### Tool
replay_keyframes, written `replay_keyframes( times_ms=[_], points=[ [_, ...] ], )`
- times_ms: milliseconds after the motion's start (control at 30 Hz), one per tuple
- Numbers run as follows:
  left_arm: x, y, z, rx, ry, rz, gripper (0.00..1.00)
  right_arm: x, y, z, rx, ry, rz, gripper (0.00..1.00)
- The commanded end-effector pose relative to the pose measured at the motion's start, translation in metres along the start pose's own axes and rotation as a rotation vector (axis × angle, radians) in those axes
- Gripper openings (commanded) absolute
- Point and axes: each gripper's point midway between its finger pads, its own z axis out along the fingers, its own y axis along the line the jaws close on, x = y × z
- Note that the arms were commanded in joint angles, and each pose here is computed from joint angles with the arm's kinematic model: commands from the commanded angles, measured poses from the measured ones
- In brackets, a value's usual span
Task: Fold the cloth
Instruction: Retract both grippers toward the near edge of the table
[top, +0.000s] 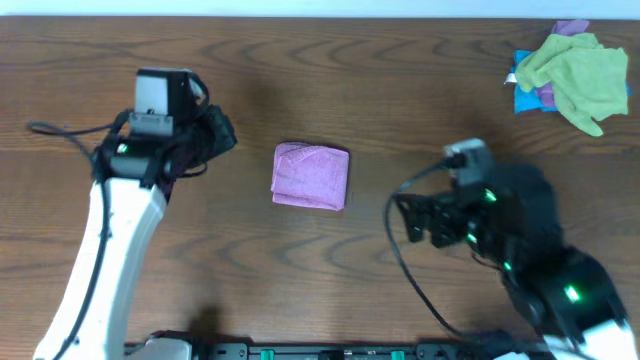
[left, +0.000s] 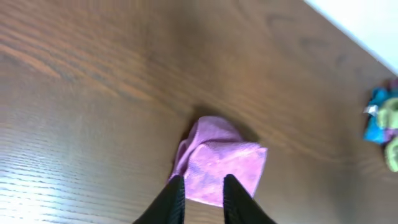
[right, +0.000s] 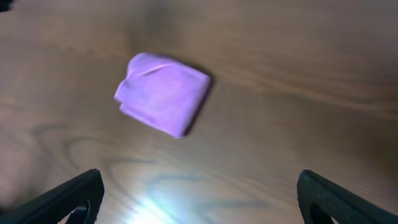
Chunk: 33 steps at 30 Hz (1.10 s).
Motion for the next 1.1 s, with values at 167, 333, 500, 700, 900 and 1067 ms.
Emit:
replay_keyframes(
  times_ms=[167,333,500,700,900,1067],
  points=[
    [-0.012,-0.008,-0.038,0.024,-0.098,0.033,0.26,0.051,-0.027,-0.022,0.068,-0.105,0.085,0.99],
    [-0.004,-0.011,-0.042,0.043,-0.074,0.026,0.26,0.08,-0.048,-0.031,0.152,-0.162,0.165,0.99],
    [0.008,-0.005,-0.049,0.028,-0.038,-0.031,0.26,0.094,-0.084,-0.05,0.331,-0.258,0.325,0.99],
    [0.021,-0.006,-0.087,0.054,-0.077,-0.052,0.26,0.093,-0.104,-0.06,0.451,-0.306,0.356,0.99],
    [0.043,0.008,-0.107,0.032,-0.078,-0.101,0.25,0.092,-0.108,-0.063,0.476,-0.314,0.357,0.99],
    [0.073,0.031,-0.096,0.012,-0.053,-0.228,0.21,0.092,-0.108,-0.063,0.476,-0.314,0.357,0.99]
  ],
)
